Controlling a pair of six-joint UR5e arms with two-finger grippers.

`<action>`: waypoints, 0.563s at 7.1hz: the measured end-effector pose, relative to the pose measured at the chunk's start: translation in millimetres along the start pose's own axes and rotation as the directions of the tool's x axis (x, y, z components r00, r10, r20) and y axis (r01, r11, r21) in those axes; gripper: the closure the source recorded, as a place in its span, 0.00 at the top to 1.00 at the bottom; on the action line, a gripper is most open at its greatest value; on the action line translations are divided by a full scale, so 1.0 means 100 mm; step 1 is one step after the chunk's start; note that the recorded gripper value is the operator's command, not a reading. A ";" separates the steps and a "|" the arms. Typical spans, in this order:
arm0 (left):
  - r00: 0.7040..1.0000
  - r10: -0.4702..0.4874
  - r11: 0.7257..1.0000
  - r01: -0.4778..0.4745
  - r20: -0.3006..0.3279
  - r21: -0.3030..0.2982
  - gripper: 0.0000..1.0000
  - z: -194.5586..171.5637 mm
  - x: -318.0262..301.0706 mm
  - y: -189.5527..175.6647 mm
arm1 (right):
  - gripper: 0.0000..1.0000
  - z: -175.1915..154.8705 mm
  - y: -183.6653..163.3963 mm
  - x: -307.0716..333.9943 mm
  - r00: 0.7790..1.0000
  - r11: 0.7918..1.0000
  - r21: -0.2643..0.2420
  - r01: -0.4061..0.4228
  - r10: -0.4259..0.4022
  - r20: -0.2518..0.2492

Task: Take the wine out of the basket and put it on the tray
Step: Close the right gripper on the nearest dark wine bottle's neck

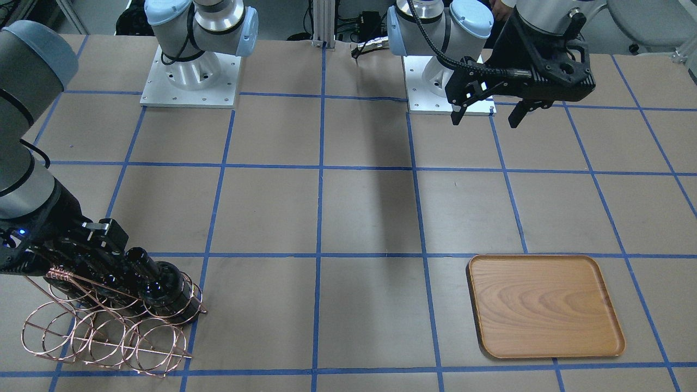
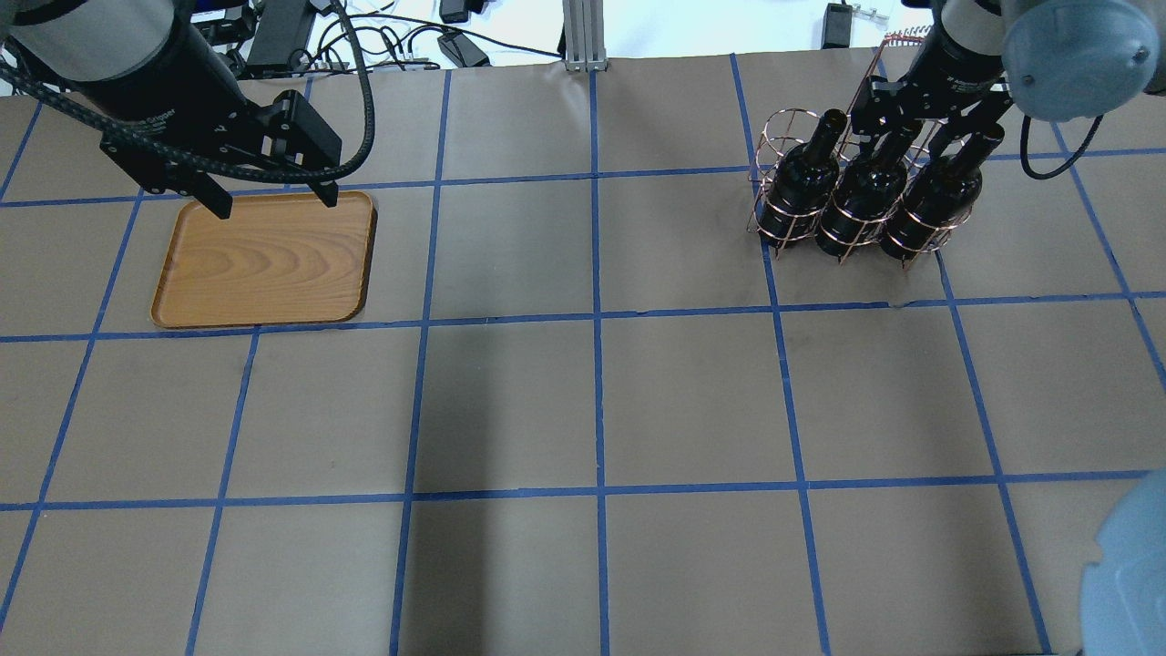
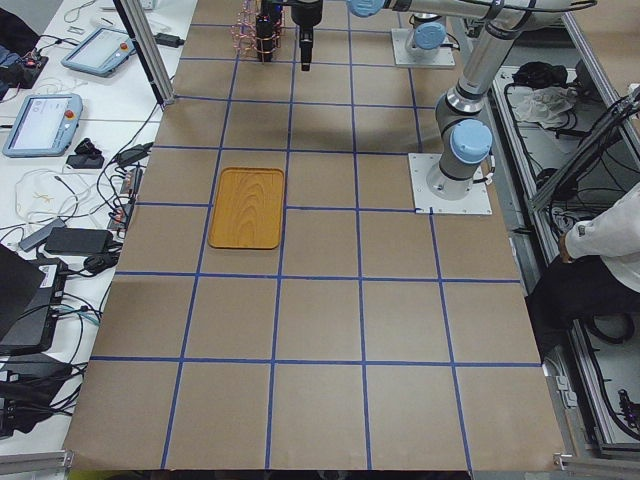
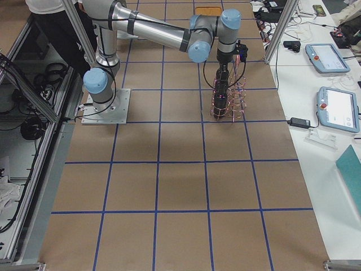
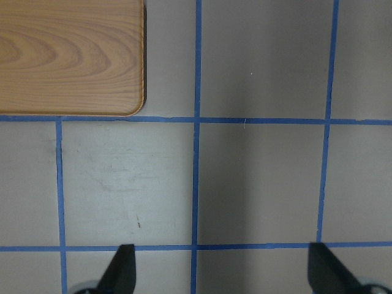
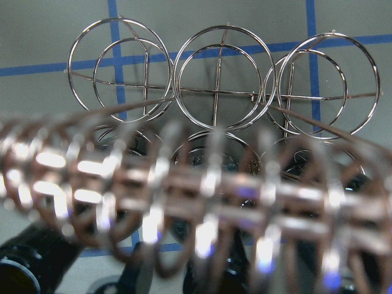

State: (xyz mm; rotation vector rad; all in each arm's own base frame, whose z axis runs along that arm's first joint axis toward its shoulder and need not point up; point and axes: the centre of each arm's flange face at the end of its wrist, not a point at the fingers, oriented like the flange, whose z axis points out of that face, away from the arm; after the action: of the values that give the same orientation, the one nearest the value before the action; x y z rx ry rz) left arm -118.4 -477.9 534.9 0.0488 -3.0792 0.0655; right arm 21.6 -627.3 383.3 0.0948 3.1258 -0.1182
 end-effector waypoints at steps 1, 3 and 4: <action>1.000 0.000 1.000 0.000 0.000 0.000 1.00 0.00 0.00 0.00 | 0.63 0.04 -0.01 0.00 1.000 1.000 -0.005 0.010 -0.010 0.001; 1.000 0.000 1.000 0.000 0.000 0.000 1.00 0.00 0.00 0.00 | 0.52 0.07 -0.02 0.01 1.000 1.000 -0.011 0.014 -0.014 0.002; 1.000 0.000 1.000 0.000 0.000 0.000 1.00 0.00 0.00 0.00 | 0.52 0.07 -0.02 0.01 1.000 1.000 -0.010 0.014 -0.014 0.002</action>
State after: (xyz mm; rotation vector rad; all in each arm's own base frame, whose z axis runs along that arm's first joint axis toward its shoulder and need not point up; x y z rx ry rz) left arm -118.4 -477.9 534.7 0.0488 -3.0792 0.0649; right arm 21.0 -629.9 376.6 0.0726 3.1252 -0.1025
